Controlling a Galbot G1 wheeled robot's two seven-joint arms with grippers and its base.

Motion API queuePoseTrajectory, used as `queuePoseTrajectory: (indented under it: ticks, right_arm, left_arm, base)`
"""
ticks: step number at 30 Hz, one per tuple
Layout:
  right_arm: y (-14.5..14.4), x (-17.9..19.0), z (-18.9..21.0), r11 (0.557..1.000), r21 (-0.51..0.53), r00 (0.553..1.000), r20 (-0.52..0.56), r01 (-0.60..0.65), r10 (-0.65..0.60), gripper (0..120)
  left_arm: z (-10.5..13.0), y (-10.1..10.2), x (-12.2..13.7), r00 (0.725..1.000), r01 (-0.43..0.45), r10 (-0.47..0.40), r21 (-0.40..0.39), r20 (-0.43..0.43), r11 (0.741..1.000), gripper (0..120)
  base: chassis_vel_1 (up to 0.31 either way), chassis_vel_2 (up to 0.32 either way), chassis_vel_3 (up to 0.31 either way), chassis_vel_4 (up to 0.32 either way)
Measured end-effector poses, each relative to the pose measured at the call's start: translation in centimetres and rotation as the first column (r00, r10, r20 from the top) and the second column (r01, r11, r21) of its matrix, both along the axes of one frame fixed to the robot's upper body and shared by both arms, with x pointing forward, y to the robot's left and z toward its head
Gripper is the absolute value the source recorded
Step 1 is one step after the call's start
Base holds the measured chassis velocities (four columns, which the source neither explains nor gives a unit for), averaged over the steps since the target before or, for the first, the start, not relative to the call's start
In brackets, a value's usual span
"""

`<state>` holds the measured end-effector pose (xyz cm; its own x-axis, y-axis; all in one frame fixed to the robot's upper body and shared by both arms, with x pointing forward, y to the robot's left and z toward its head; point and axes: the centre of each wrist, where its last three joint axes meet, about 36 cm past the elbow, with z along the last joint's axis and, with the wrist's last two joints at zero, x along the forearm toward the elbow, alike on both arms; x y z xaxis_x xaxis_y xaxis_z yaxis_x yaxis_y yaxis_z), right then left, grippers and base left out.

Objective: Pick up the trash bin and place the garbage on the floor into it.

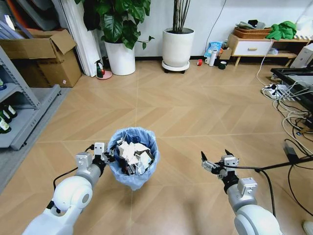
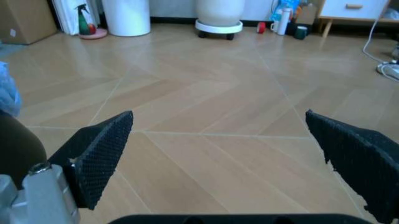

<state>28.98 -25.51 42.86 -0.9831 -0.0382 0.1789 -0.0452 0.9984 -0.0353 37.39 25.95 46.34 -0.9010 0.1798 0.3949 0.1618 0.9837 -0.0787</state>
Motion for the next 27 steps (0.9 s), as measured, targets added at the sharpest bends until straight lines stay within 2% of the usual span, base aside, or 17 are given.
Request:
queuePoseTrajectory:
  ticks: [4,9,13,27]
  right_arm:
    - [-0.2,0.3,0.0,1.000,0.007,1.000,0.003,0.010,-0.010,100]
    - [-0.5,0.9,-0.3,1.000,0.014,1.000,0.002,0.021,-0.021,100]
    - [-0.6,1.1,-0.3,1.000,0.017,1.000,0.001,0.024,-0.024,100]
    - [-0.7,1.9,0.0,0.999,0.030,0.999,-0.005,0.034,-0.034,100]
  left_arm:
    - [-0.2,-0.1,-0.1,1.000,-0.012,0.012,0.001,-0.006,1.000,0]
    - [-1.1,0.5,0.3,0.992,-0.123,0.124,0.023,-0.030,0.992,0]
    - [-1.4,0.9,0.5,0.986,-0.160,0.161,0.021,-0.043,0.987,0]
    - [-1.1,1.0,1.6,0.967,-0.212,0.213,0.023,-0.137,0.977,0]
  base:
    - [0.014,-0.005,-0.013,0.013]
    - [-0.030,0.023,0.034,-0.025]
    - [0.000,0.000,0.000,0.000]
    - [0.000,0.000,0.000,0.000]
